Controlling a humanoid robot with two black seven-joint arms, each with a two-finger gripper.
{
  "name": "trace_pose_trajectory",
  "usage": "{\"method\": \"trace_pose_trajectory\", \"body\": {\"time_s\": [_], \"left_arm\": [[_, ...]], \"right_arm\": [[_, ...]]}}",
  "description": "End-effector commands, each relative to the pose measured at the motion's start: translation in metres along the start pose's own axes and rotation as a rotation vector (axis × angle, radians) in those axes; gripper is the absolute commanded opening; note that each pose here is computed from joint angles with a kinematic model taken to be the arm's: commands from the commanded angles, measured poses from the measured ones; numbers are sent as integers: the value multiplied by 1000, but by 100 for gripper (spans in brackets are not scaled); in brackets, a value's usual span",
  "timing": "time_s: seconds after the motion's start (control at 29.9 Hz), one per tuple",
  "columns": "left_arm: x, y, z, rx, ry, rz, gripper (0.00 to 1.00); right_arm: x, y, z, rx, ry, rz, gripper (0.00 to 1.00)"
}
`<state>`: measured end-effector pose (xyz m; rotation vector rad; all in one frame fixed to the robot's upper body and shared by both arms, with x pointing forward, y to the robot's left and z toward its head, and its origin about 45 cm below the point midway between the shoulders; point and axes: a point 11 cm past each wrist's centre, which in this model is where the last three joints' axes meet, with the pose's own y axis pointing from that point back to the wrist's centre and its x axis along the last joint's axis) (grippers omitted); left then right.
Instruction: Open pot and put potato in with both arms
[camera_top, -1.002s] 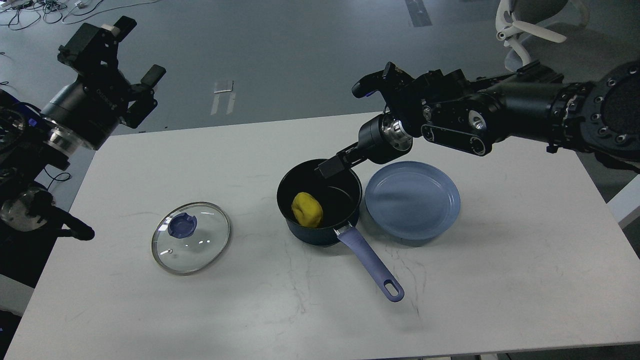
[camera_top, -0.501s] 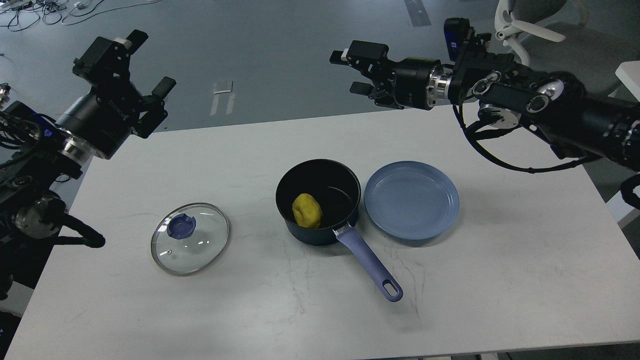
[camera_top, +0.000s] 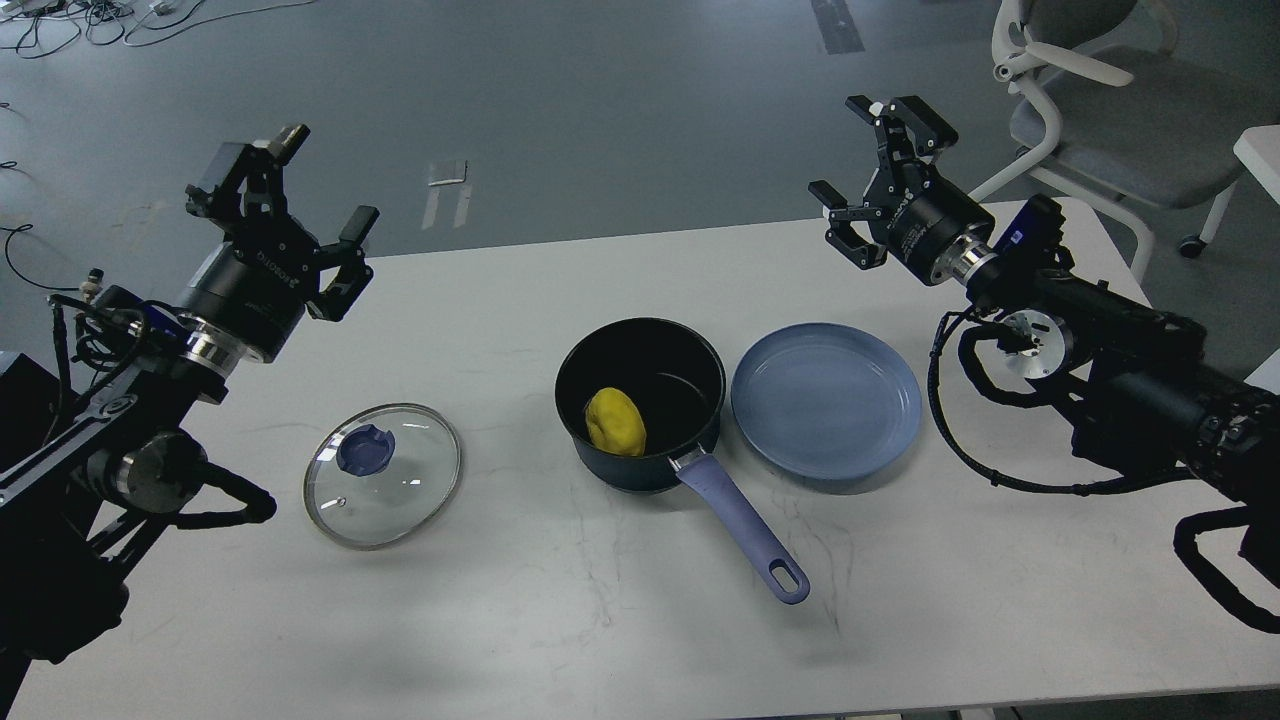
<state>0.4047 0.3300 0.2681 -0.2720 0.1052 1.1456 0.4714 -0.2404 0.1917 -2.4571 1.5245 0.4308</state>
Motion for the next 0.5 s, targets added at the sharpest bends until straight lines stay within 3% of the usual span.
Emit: {"method": "trace_pose_trajectory", "body": {"time_s": [0.0,0.2,0.47], "left_arm": [[9,10,-19,9,60,19,98],[7,21,-56,49,132,44,98],[0,21,-65,56,150,39,98]], "right_arm": [[8,12,18,-27,-19,30,96],[9,22,37,-56,-38,43,100],[17,29,43,-68,-35,69,100]]}}
